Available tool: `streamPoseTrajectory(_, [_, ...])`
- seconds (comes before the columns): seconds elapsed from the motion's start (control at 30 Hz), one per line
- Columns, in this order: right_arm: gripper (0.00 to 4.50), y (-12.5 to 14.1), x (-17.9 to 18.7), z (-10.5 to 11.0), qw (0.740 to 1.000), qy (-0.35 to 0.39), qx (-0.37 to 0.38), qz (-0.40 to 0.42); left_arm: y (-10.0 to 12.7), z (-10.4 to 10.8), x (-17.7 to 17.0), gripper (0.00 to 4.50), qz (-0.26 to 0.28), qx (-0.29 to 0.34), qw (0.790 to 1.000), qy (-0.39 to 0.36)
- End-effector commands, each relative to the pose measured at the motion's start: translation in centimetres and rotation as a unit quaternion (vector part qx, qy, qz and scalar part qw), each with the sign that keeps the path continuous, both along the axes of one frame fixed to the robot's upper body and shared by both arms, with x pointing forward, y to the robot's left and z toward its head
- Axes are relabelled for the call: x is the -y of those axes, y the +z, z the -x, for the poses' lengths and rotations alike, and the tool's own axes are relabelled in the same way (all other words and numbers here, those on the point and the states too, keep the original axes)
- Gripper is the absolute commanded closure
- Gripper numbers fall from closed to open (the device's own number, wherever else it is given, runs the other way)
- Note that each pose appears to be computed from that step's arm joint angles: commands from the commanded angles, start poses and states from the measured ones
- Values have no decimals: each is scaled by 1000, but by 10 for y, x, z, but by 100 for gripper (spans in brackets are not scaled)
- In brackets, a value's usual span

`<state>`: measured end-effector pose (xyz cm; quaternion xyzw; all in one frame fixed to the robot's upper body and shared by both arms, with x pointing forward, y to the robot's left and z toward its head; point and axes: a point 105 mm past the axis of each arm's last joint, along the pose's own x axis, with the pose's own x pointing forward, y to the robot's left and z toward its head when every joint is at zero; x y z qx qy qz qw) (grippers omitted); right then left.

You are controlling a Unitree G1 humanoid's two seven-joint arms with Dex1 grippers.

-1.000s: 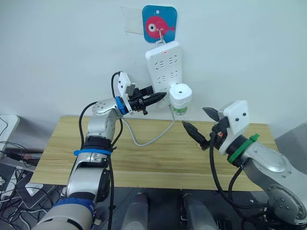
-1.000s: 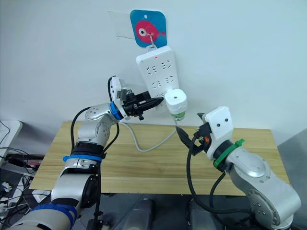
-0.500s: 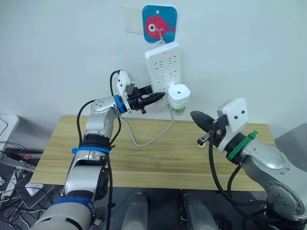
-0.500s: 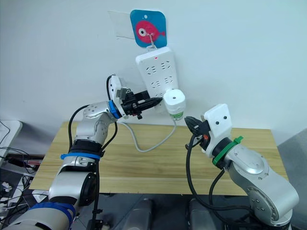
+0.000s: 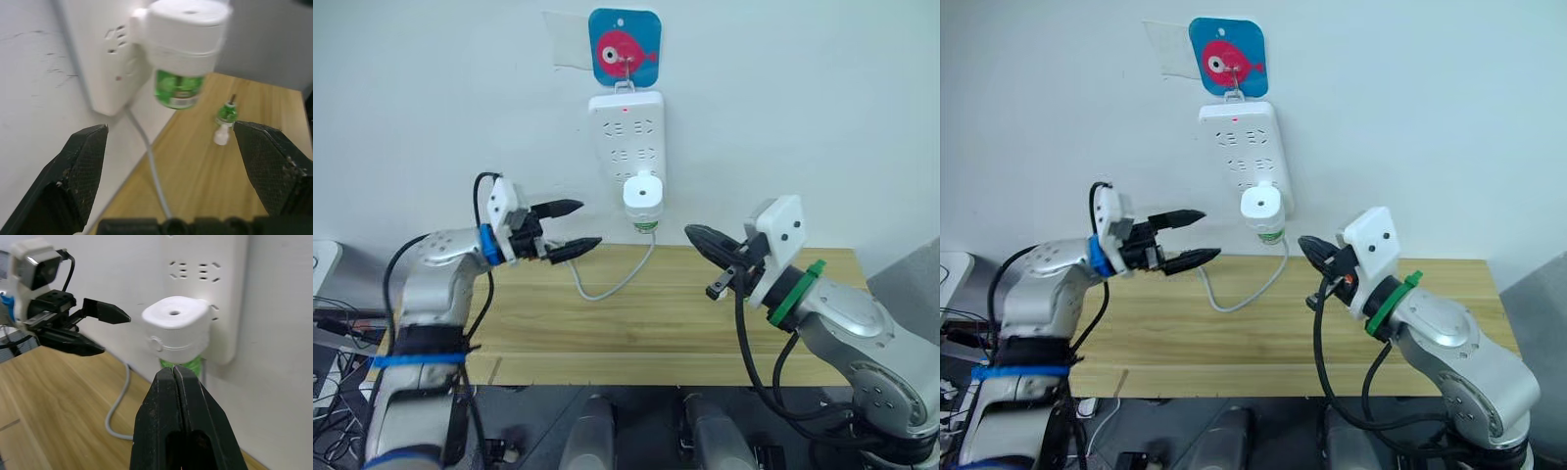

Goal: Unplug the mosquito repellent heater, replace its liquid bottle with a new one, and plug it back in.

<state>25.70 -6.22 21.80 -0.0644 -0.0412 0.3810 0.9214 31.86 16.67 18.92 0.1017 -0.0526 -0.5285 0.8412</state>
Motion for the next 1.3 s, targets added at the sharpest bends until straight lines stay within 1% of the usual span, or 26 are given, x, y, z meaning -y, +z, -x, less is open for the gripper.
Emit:
streamPoseTrajectory(0.03, [450, 6, -12, 4, 999, 20, 25, -5, 23, 32, 15, 6, 20, 53, 998, -27])
streamPoseTrajectory(0.1, [450, 4, -17, 2, 999, 22, 25, -4, 21, 45, 21, 6, 21, 65, 997, -37])
streamPoseTrajectory(0.2, [450, 2, -24, -3, 999, 19, 28, -5, 22, 52, 26, 6, 34, 81, 996, -26])
streamPoseTrajectory(0.33, [450, 3, -28, -12, 999, 7, 35, -9, 22, 53, 27, 6, 44, 81, 996, -11])
streamPoseTrajectory(0.47, [450, 1, -30, -27, 999, -25, 27, -19, 21, 53, 29, 6, 50, 80, 996, -4])
streamPoseTrajectory(0.67, [450, 0, -32, -34, 999, -32, 29, -20, 21, 50, 29, 6, 49, 84, 995, 2])
streamPoseTrajectory(0.87, [450, 1, -36, -37, 999, -29, 36, -18, 22, 49, 30, 6, 51, 87, 995, 2])
streamPoseTrajectory(1.3, [450, -7, -46, -28, 1000, -5, 20, -9, 21, 51, 33, 6, 51, 88, 995, -5])
